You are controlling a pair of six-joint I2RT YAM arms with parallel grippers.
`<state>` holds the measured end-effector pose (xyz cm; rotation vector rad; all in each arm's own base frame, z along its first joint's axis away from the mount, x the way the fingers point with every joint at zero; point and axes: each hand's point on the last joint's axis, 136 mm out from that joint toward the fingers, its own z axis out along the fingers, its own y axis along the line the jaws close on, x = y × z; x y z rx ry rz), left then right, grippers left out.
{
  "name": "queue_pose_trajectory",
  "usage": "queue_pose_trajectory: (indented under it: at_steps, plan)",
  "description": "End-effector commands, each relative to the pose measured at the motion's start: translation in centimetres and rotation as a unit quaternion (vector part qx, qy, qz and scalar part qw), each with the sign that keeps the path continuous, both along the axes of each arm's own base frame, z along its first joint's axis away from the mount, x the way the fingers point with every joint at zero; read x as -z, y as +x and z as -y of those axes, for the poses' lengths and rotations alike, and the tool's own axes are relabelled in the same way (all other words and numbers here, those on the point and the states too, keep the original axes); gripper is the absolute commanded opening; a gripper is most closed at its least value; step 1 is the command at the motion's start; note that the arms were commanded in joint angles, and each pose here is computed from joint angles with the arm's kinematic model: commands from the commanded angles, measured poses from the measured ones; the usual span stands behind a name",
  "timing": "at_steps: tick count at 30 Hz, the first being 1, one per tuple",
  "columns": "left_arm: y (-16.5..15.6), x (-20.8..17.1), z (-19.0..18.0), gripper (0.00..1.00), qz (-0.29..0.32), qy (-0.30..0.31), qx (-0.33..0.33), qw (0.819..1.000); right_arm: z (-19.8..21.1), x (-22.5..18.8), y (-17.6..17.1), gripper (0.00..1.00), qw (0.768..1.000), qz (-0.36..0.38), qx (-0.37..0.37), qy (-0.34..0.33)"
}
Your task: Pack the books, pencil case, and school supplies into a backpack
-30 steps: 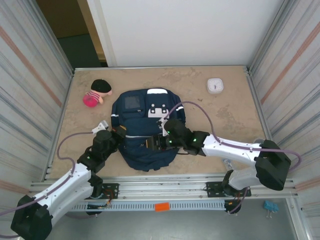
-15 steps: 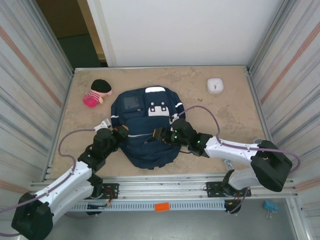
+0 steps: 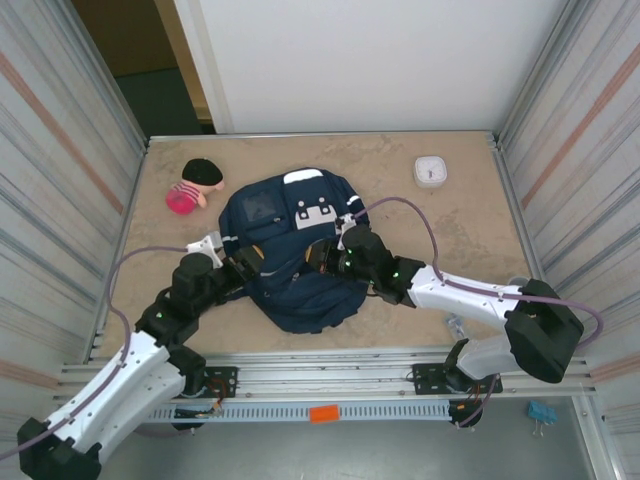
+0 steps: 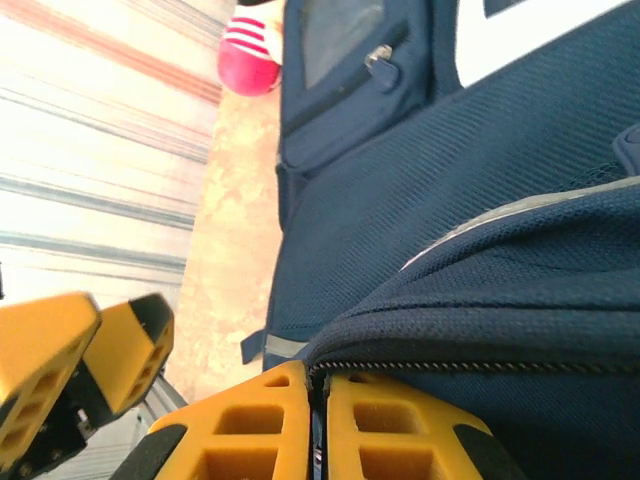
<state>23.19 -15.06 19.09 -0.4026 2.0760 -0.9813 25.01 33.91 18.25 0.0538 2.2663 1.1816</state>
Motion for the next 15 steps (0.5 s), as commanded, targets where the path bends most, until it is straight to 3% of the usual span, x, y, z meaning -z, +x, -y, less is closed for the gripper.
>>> queue_pose_trajectory:
  at_steps: [1,9,15]
  plan:
    - [-2.5,0.1,0.5,0.56,-0.011,0.05,0.047,0.998,-1.0,-4.8,1.2,0.06,0.997,0.079,-0.011,0.017]
    - [-5.3,1.8,3.9,0.55,-0.033,0.077,0.117,0.99,-2.3,-6.1,0.9,0.04,0.994,0.098,-0.037,0.011]
    - [-4.5,2.5,5.1,0.55,-0.029,0.102,0.121,0.987,-2.9,-6.7,0.6,0.04,0.993,0.104,-0.05,0.013]
